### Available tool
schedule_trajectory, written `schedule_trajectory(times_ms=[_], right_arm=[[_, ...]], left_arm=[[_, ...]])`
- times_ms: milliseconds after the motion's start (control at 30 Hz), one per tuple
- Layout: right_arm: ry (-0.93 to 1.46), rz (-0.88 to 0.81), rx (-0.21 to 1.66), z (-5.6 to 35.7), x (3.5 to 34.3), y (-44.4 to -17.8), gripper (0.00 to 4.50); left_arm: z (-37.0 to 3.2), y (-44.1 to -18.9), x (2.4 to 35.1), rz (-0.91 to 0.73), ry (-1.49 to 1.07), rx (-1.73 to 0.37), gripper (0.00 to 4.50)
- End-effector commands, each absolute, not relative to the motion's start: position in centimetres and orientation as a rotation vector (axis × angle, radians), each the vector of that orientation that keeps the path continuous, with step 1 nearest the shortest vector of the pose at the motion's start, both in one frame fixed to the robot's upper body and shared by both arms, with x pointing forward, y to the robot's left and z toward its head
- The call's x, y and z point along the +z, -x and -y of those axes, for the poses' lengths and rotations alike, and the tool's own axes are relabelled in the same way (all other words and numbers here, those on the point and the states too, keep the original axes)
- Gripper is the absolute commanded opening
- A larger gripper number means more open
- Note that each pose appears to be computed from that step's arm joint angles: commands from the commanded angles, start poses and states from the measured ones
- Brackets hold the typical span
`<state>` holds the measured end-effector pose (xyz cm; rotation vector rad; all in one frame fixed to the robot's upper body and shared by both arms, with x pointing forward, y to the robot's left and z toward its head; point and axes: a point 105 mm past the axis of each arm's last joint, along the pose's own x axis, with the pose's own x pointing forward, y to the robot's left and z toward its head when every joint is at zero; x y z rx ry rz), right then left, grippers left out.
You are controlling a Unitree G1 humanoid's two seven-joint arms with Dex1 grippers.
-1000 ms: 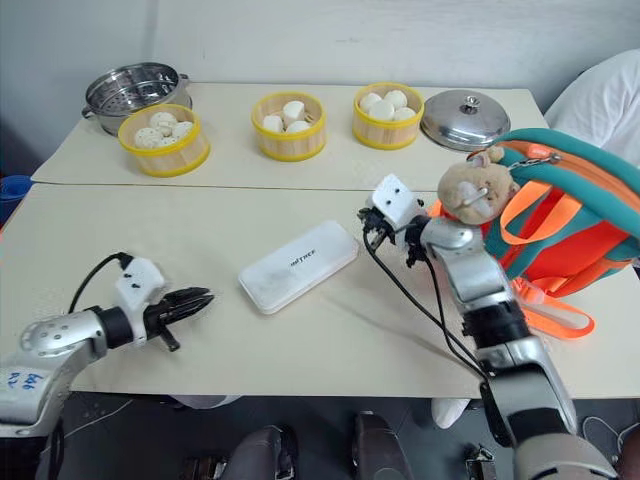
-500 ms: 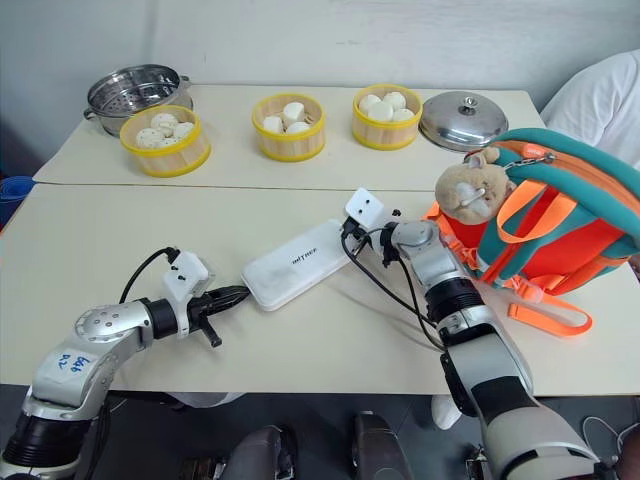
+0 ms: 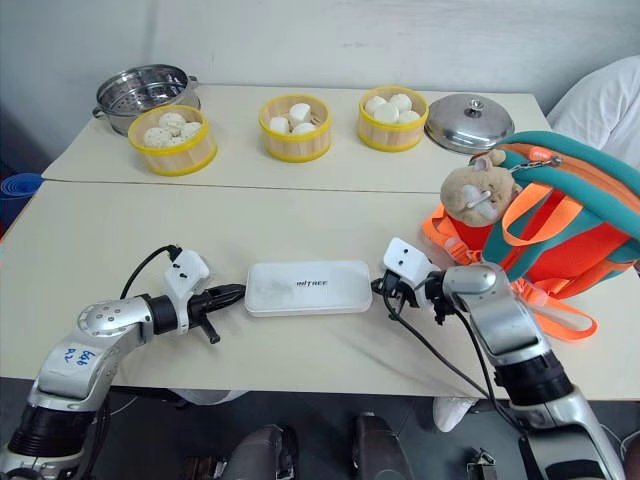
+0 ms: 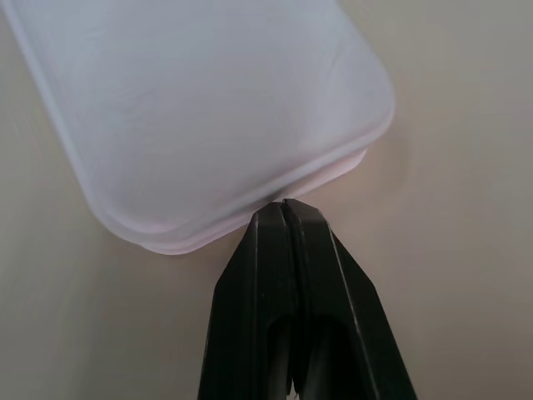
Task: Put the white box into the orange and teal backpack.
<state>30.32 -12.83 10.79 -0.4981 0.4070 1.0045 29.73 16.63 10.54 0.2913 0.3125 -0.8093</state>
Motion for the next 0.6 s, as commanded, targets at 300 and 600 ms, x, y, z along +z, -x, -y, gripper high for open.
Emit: schedule_trajectory(times_ms=[300,600], right_arm=[[0.510,-0.442,0.918,16.1,10.6,-27.3,0.00],[0.612,-0.438,0.910,17.4,10.0,-27.9,0.00]], left_arm=[[-17.7,-25.8,10.3,-0.700,0.130,-0.925,1.85],[-19.5,-29.4,12.8,-0.970,0.594,-0.870,4.48]])
